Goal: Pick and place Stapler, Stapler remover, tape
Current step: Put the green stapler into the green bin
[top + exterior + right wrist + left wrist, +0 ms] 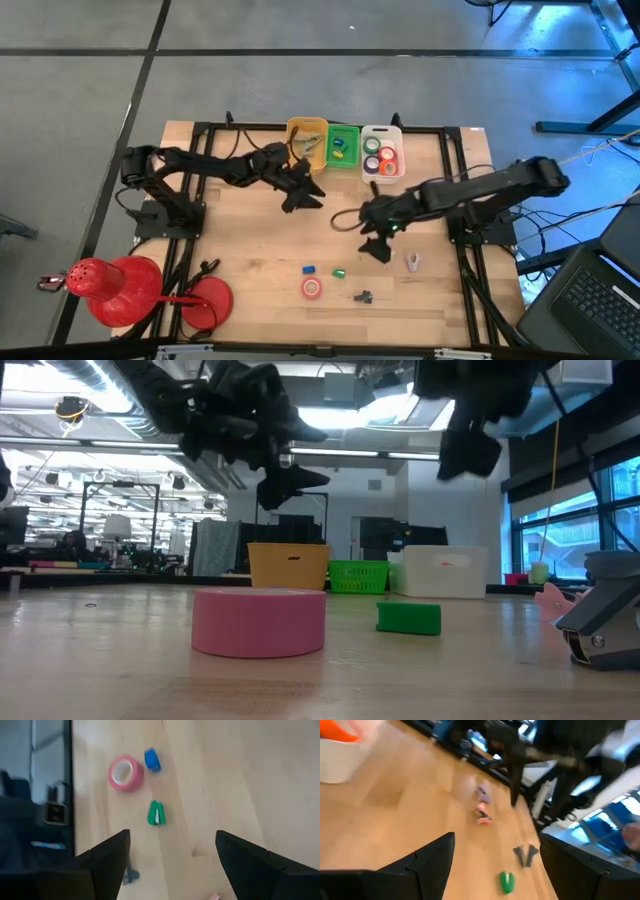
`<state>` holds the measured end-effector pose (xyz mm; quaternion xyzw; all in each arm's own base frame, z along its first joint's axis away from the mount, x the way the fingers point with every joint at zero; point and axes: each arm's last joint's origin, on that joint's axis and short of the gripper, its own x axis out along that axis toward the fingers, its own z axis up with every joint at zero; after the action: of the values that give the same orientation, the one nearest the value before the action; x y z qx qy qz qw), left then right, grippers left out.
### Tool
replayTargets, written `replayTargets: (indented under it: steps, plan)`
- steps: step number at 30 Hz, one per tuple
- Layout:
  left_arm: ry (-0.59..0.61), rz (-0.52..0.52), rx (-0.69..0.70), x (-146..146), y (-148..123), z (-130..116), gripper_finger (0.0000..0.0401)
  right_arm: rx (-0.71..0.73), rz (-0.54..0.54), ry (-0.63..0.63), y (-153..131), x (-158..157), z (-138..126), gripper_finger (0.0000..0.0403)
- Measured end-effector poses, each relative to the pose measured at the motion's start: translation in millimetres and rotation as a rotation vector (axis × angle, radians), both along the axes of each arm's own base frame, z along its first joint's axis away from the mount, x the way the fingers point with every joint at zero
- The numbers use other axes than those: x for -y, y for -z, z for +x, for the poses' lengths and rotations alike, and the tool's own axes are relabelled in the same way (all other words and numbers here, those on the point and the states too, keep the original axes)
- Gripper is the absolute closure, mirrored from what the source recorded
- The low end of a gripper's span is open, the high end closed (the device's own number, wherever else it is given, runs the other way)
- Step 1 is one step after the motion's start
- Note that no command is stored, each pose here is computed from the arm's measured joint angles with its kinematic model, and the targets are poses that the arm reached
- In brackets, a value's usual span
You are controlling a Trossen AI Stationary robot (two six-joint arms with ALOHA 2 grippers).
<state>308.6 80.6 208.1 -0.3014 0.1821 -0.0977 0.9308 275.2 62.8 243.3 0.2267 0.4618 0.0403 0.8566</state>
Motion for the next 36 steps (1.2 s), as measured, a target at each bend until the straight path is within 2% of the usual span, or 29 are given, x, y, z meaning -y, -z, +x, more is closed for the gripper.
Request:
replayTargets:
  steps: [9, 15, 24, 31, 36]
  plan:
    - [-0.296, 0.182, 0.112, -30.2, -43.5, -29.7, 0.0120, -0.070, -0.075, -0.132, 55.7, -20.3, 30.5, 0.0107]
    - [-0.407, 0.232, 0.191, -41.3, -69.0, -50.5, 0.0120, -0.084, -0.058, -0.155, 87.4, -29.5, 46.1, 0.0107]
    - [-0.461, 0.291, 0.228, -50.6, -81.1, -64.7, 0.0120, -0.055, 0.010, -0.176, 103.0, -52.0, 52.7, 0.0107]
    - [-0.476, 0.298, 0.210, -55.2, -79.5, -67.4, 0.0120, -0.082, -0.025, -0.187, 117.0, -67.7, 49.6, 0.0107]
    - [-0.474, 0.304, 0.204, -55.4, -78.9, -67.5, 0.0120, -0.101, -0.027, -0.134, 129.1, -69.5, 53.9, 0.0108]
